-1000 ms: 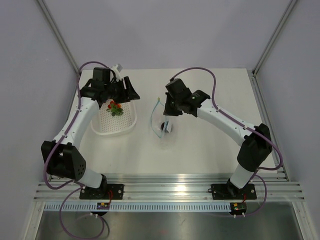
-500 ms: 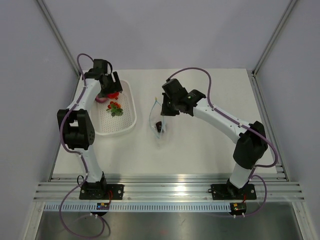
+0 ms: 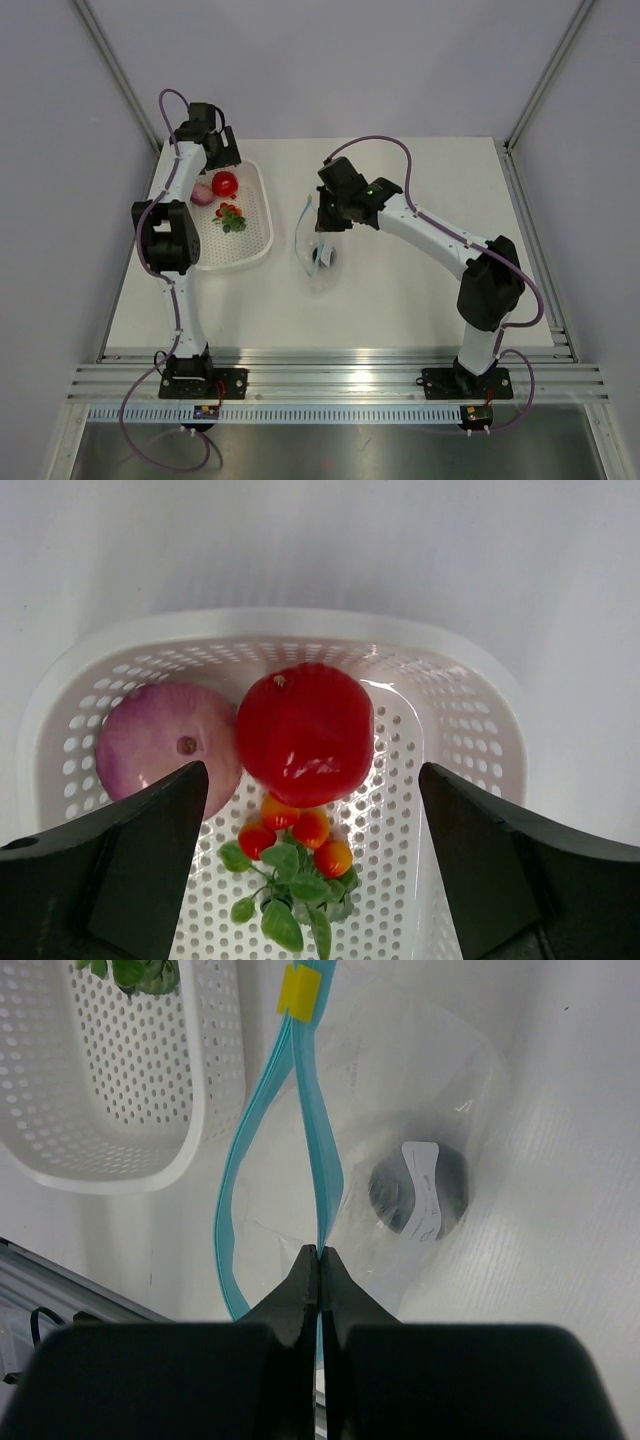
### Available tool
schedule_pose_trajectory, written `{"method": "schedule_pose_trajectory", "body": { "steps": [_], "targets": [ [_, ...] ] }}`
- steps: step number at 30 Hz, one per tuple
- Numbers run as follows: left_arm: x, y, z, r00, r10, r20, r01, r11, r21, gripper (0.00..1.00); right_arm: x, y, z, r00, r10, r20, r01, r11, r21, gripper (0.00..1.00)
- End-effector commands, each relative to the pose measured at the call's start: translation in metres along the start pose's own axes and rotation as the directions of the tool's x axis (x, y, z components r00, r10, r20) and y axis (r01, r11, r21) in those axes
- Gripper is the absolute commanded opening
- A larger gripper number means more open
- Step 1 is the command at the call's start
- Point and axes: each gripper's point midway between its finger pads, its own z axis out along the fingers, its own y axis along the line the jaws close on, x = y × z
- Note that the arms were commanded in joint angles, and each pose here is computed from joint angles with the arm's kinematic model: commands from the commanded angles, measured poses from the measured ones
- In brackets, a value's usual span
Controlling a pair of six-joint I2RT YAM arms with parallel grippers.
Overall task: Place the food in the zip-top bag and seal the zipper
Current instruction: Pick up the fake fruit from the bin.
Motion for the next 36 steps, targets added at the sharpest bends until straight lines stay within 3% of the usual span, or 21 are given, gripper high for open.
{"method": "schedule_pose_trajectory", "body": {
  "steps": [1,9,14,22,29,33,36],
  "targets": [
    [0.000,-0.004,0.011,0.999,0.031,-0.016,-0.030,0.999,0.022,0.89,-0.016,0.021,-0.007,0.999,-0.024,0.048,0.027,0.998,-0.061,0.00],
    [0.030,-0.002,0.033,0.996,0.020,-0.083,-0.018,1.000,0.019,0.88,-0.015,0.021,-0.009,0.999,-0.024,0.049,0.027,0.998,-0.060,0.00],
    [0.035,-0.004,0.038,0.996,0.014,-0.091,-0.011,0.999,0.032,0.83,-0.016,0.021,-0.009,0.998,-0.024,0.050,0.027,0.998,-0.060,0.00],
    [0.048,-0.003,0.051,0.991,0.024,-0.131,-0.021,0.999,0.028,0.84,-0.015,0.020,-0.008,0.999,-0.021,0.047,0.024,0.998,-0.060,0.00],
    [0.053,-0.005,0.053,0.989,0.025,-0.145,-0.020,0.999,0.037,0.79,-0.014,0.019,-0.008,0.999,-0.026,0.048,0.029,0.998,-0.059,0.00],
    [0.049,-0.005,0.043,0.992,0.019,-0.127,-0.014,0.999,0.039,0.62,-0.014,0.018,-0.010,0.999,-0.028,0.047,0.030,0.998,-0.054,0.00],
    [0.042,-0.004,0.025,0.995,0.020,-0.096,-0.016,0.999,0.036,0.58,-0.013,0.018,-0.011,0.998,-0.023,0.050,0.025,0.998,-0.053,0.00]
  ]
}}
